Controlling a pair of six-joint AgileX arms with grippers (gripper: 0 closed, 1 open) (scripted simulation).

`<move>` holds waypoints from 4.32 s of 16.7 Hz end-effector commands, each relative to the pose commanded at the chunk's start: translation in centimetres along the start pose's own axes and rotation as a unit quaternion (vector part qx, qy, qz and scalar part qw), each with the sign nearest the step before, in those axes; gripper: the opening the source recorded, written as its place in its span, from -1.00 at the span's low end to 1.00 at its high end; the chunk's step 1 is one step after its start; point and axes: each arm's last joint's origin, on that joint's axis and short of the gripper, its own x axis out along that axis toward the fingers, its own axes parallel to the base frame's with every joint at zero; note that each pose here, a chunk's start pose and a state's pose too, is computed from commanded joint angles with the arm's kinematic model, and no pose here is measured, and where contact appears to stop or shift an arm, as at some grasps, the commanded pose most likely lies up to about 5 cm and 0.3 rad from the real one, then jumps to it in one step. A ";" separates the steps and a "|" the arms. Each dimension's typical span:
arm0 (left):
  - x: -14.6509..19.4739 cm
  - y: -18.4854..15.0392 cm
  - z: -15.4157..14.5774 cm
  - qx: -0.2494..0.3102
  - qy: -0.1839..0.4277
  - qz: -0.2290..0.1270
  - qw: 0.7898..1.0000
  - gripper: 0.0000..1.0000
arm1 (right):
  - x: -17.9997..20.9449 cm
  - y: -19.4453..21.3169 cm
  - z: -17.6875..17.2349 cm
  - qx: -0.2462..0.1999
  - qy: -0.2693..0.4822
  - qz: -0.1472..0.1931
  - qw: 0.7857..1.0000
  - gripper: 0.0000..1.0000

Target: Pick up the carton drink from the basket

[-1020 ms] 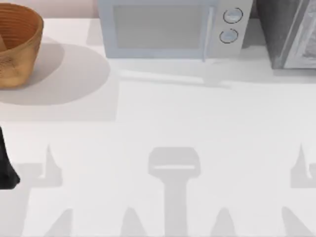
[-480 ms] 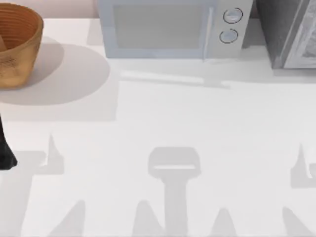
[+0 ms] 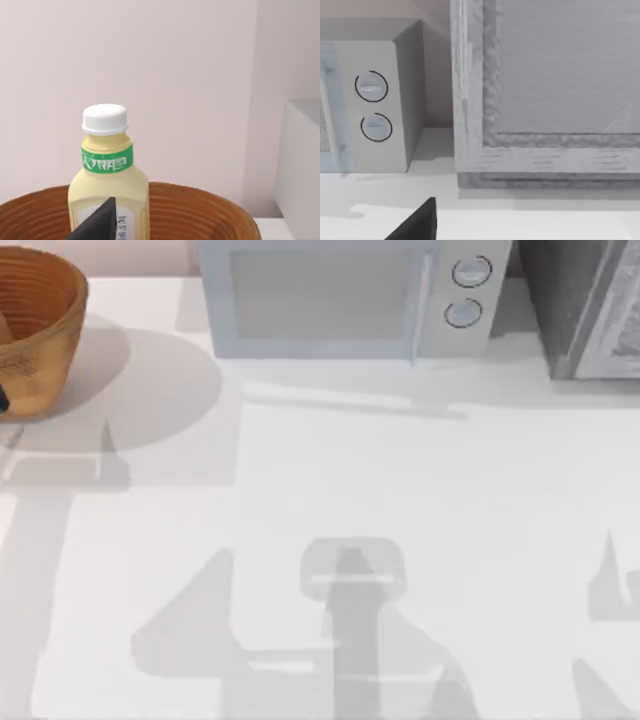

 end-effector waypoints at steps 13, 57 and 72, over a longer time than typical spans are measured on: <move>15.4 6.9 -10.9 -0.004 0.028 -0.004 1.000 1.00 | 0.0 0.0 0.0 0.000 0.000 0.000 1.000 1.00; 21.0 7.4 -12.7 -0.005 0.031 -0.005 1.000 -1.00 | 0.0 0.0 0.0 0.000 0.000 0.000 1.000 1.00; 22.1 7.9 0.7 -0.001 0.021 -0.002 1.000 -1.00 | 0.0 0.0 0.0 0.000 0.000 0.000 1.000 1.00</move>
